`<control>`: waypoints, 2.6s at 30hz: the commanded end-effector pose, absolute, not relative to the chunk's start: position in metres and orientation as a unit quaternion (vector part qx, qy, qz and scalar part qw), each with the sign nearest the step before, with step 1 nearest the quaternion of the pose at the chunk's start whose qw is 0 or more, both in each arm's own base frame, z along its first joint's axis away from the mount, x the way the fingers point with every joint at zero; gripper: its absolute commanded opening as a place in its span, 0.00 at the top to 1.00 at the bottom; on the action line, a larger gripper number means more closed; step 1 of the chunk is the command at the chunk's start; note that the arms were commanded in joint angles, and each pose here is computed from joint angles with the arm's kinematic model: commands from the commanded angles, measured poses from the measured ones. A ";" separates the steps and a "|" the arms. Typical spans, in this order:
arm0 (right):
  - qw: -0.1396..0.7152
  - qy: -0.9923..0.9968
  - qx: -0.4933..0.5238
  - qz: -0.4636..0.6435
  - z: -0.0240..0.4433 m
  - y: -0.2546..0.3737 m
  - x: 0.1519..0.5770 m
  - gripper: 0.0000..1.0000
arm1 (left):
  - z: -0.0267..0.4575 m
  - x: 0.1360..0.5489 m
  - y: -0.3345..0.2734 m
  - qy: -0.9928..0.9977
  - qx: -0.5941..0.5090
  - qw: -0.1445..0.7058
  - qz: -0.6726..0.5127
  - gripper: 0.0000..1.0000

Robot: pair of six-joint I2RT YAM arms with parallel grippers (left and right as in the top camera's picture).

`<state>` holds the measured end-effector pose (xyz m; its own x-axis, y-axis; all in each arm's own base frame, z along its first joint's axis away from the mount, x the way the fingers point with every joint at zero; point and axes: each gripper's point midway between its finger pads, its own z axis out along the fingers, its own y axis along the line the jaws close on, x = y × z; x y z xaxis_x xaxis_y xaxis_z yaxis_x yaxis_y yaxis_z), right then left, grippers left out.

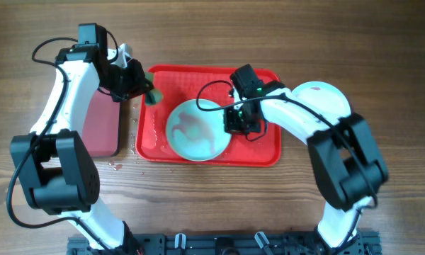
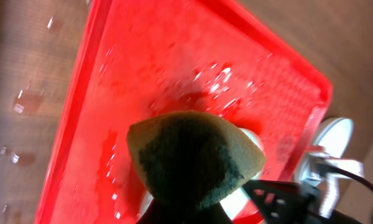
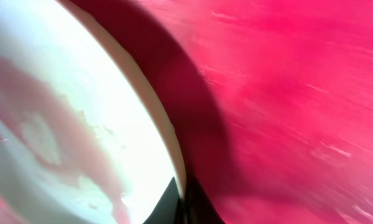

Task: Clean dirty plates on tray and stack at the side
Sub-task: 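Tilt teal plate up with right gripper and scrub it with left sponge, then lift teal plate with right gripper and stack it on plate pile, then place the sponge on the small dark tray with the left gripper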

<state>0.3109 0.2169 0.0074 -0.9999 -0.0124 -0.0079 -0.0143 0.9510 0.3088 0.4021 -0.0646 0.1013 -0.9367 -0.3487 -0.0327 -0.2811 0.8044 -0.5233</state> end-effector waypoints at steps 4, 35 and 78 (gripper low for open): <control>0.250 0.966 0.020 -0.062 0.129 0.123 0.348 0.96 | 0.074 0.381 -0.083 0.972 -0.136 0.037 -0.187 0.96; 0.557 0.712 -0.103 -0.415 0.315 0.177 0.304 0.96 | 0.062 0.375 -0.107 0.980 -0.110 0.040 -0.163 0.96; 0.216 0.925 0.306 0.064 0.075 -0.078 0.341 0.36 | 0.134 0.366 0.088 0.952 -0.295 0.078 0.023 0.96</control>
<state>0.3170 -0.0878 0.0535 -0.6903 0.6391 -0.3393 0.6238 0.7632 0.1685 0.3649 0.0657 0.1257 -0.8370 -0.5373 -0.1037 -0.5356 0.8432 -0.0463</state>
